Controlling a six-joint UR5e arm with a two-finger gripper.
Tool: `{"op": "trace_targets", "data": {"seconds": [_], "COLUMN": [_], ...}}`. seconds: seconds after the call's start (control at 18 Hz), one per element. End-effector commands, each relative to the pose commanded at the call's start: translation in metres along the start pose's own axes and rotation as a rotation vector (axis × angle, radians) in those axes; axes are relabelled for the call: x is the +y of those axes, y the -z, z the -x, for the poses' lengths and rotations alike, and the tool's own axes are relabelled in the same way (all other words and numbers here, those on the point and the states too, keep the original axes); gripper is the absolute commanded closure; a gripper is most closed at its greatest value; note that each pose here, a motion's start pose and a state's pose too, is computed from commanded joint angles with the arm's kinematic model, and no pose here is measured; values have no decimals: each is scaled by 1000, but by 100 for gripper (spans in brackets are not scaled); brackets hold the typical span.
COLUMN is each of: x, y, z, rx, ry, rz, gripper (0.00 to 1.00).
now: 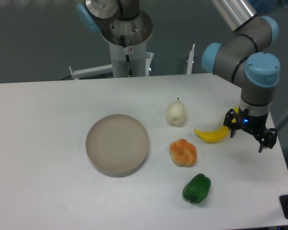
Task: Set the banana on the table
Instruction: 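Open the gripper to release the banana and raise it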
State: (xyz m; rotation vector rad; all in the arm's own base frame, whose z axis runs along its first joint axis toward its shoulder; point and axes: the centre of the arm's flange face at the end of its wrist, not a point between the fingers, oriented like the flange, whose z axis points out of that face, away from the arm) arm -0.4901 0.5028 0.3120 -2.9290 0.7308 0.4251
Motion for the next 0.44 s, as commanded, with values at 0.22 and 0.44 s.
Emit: {"op": "trace_targets", "data": {"seconds": [0.22, 0.44], "x": [-2, -3], "y": [1, -4], "z": [1, 0], "rx": [-3, 5], "ry": [-1, 28], "rz": [-1, -2], "gripper": [0, 0]}}
